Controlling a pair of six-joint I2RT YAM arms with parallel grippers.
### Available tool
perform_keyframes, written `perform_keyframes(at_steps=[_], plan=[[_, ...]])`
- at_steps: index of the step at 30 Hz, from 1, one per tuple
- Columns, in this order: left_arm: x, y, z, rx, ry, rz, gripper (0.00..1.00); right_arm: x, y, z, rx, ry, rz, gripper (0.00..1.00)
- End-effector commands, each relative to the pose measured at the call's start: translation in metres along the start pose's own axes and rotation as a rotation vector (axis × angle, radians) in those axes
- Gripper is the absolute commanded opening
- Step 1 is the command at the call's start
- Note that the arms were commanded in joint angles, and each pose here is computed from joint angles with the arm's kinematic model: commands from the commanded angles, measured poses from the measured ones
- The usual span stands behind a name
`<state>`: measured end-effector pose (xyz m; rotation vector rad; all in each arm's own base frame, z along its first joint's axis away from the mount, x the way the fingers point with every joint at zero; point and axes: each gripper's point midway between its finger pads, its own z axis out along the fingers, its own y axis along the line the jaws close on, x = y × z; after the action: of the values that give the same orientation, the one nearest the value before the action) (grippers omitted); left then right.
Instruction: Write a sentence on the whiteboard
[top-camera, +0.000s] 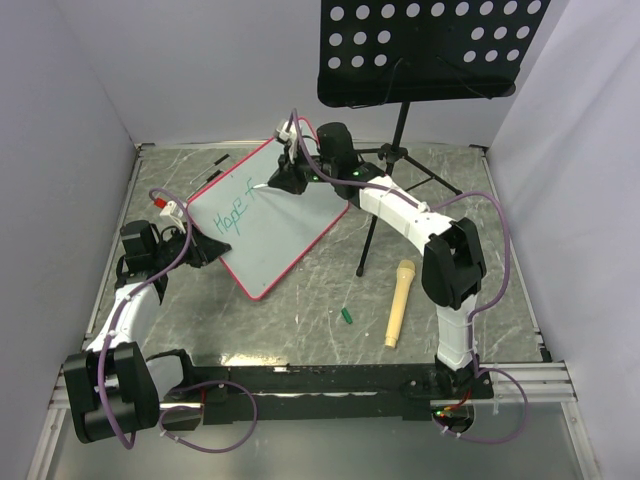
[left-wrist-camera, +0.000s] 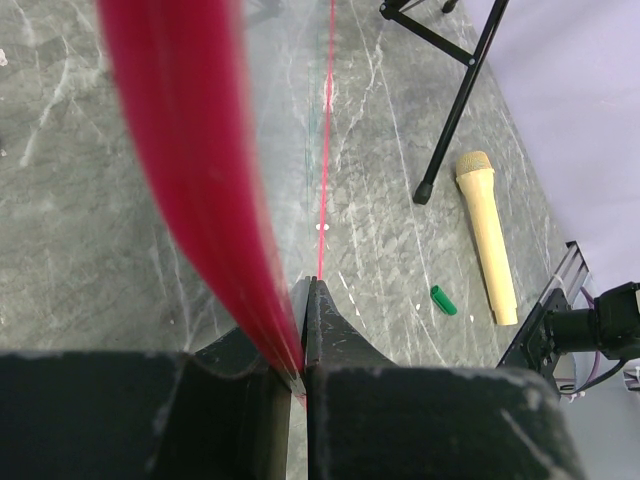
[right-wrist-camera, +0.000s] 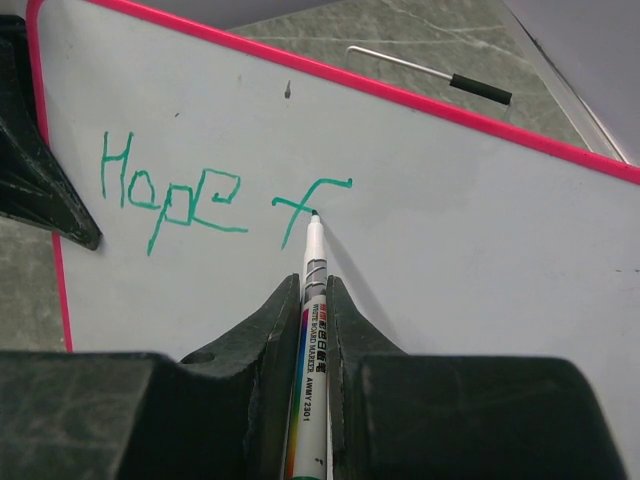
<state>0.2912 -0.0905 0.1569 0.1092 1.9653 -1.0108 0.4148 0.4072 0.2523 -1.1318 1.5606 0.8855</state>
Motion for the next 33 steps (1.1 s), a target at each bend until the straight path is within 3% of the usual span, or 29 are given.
perform_keyframes(at_steps=[1, 10, 24, 33], plan=[[-0.029, -0.006, 0.000, 0.007, -0.059, 0.151, 0.01, -0.033, 0.000, -0.017, 0.011, -0.076, -0.037, 0.00], [-0.030, -0.007, -0.001, 0.009, -0.064, 0.154, 0.01, -0.096, 0.024, -0.080, -0.118, -0.210, -0.035, 0.00], [-0.029, -0.006, 0.000, 0.008, -0.057, 0.147, 0.01, -0.074, 0.007, -0.092, -0.158, -0.170, -0.014, 0.00], [-0.028, -0.006, 0.001, 0.013, -0.054, 0.146, 0.01, -0.061, 0.033, -0.076, -0.201, -0.151, -0.025, 0.00]])
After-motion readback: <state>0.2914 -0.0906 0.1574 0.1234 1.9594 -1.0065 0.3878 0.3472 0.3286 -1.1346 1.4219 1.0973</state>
